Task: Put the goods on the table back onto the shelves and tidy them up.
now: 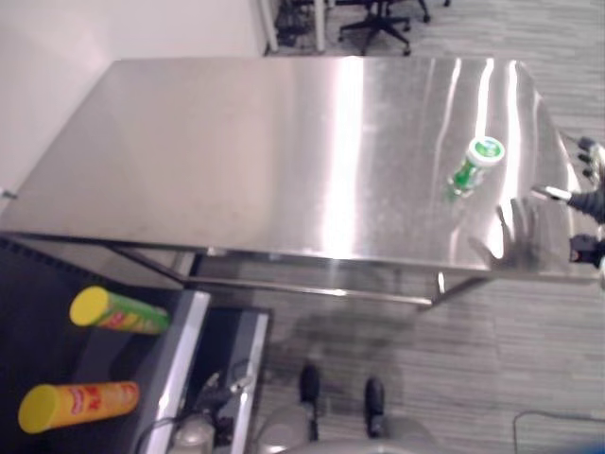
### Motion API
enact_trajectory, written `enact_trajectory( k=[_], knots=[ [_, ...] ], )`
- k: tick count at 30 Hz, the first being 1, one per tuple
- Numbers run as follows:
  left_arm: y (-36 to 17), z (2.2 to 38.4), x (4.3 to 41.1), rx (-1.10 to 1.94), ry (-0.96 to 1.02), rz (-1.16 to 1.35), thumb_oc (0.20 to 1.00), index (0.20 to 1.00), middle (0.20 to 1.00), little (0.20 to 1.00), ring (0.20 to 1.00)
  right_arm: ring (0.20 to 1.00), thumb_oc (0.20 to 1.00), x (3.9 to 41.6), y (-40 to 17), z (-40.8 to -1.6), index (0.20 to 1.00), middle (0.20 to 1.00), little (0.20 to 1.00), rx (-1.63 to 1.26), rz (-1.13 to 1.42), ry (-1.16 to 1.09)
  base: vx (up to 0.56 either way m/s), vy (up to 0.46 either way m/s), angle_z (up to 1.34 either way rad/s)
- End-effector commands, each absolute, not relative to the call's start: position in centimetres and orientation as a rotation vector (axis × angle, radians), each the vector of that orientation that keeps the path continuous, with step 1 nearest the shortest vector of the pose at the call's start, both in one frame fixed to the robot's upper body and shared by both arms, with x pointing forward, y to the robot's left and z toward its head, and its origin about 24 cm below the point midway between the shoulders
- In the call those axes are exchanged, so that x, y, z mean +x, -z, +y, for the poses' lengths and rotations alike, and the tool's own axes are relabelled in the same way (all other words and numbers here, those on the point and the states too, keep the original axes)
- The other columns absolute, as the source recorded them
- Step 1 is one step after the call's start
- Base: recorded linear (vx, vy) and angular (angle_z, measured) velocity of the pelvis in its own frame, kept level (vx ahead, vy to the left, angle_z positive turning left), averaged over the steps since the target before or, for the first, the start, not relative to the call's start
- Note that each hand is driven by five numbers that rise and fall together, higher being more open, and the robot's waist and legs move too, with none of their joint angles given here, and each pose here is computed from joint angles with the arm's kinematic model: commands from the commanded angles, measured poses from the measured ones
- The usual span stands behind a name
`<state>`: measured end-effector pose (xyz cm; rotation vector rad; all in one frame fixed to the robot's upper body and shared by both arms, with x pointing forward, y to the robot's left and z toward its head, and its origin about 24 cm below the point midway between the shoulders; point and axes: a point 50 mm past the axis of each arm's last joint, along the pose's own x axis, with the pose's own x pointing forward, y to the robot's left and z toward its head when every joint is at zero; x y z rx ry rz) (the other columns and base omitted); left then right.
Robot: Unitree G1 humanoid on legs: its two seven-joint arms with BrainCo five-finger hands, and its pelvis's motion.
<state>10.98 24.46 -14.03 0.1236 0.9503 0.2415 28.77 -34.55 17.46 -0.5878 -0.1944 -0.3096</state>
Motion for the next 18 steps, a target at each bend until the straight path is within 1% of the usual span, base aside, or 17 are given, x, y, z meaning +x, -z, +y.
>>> enact_trajectory(
  k=[1, 9, 18],
  knots=[
    [13.4, 26.3, 11.0, 0.194, -0.237, 0.934, 1.000, 1.000, 1.000, 1.000, 1.000, 1.000, 1.000, 29.8, -20.1, -33.8, 1.000, 1.000, 1.000, -0.558, -0.302, 0.280, 0.02, -0.016, 0.10],
    [13.5, 26.0, 10.8, 0.174, -0.241, 0.937, 1.000, 1.000, 1.000, 1.000, 1.000, 1.000, 1.000, 31.3, -19.8, -33.1, 1.000, 1.000, 1.000, -0.555, -0.266, 0.252, 0.02, -0.019, 0.10],
    [13.8, 25.9, 10.0, 0.161, -0.251, 0.959, 1.000, 1.000, 1.000, 1.000, 1.000, 1.000, 1.000, 31.9, -19.3, -32.7, 1.000, 1.000, 1.000, -0.578, -0.235, 0.221, 0.02, -0.015, 0.09]
  ],
)
